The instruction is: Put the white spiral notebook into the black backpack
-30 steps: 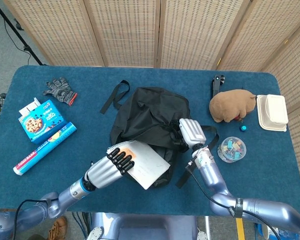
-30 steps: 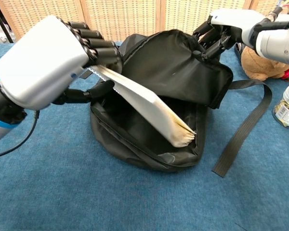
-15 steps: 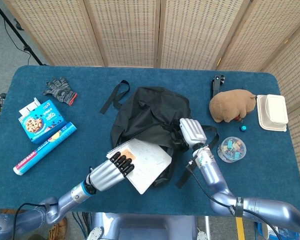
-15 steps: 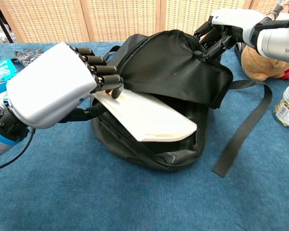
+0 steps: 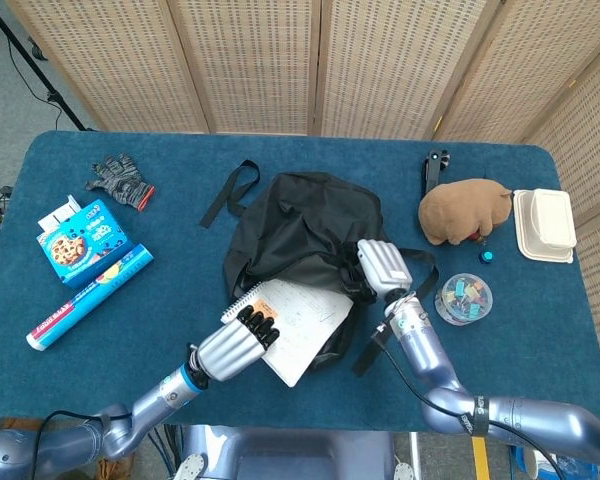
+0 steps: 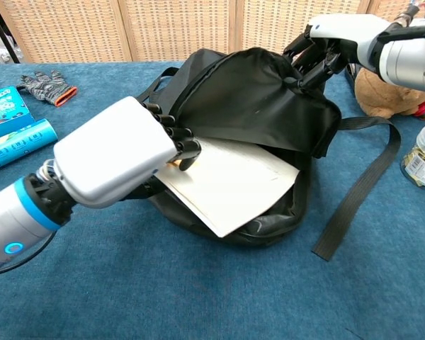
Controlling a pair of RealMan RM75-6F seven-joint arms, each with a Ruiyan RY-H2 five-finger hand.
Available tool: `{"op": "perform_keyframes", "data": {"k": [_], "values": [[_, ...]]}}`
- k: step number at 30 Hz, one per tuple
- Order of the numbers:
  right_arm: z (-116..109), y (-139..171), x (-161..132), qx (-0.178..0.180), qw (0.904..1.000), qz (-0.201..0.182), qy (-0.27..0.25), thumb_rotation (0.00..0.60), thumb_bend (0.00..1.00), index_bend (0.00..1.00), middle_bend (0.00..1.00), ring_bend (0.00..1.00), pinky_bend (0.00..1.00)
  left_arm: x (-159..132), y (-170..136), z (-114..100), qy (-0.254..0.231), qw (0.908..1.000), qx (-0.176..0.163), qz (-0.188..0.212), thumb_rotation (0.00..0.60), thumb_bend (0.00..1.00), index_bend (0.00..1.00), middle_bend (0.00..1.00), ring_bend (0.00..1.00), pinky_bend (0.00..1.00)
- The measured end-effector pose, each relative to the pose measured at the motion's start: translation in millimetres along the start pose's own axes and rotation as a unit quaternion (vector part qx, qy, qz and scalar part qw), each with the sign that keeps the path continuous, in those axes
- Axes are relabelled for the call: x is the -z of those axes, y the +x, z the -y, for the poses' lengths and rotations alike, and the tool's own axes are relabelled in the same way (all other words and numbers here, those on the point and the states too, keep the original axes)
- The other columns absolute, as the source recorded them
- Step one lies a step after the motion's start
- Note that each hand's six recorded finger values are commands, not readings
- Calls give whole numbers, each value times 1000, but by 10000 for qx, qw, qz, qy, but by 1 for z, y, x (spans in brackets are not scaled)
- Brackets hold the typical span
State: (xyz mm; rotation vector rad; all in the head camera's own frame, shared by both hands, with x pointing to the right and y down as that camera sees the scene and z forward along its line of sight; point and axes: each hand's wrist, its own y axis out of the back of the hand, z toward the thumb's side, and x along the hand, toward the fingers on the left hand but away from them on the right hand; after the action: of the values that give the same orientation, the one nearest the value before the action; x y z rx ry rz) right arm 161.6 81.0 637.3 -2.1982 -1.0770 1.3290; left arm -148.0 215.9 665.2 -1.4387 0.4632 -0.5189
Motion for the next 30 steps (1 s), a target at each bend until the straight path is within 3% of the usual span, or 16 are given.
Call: {"op": "perform_keyframes", "data": {"k": [9,17,24,30], "values": [[-2,7,-8,-70,9999,-76,53,600,568,641,626,460,515,-2,12,5,581,9952,427,-660,600,503,858,694,602,630],[-2,8,-7,-93,9999,-64,68,600,568,641,626,460,515,-4,18,10,548,9913,771,-919,600,503,859,695,604,632],[-1,9,-9,-114,9998,-101,89,600,568,642,627,461,515,-8,28,13,538,9902,822,-990,600,504,870,752,644,663],[-5,7,-5,-51,9999,-73,137,600,569,642,627,461,515,0,25,11,774,9845,810,-1351,600,516,892,776,668,685]]}}
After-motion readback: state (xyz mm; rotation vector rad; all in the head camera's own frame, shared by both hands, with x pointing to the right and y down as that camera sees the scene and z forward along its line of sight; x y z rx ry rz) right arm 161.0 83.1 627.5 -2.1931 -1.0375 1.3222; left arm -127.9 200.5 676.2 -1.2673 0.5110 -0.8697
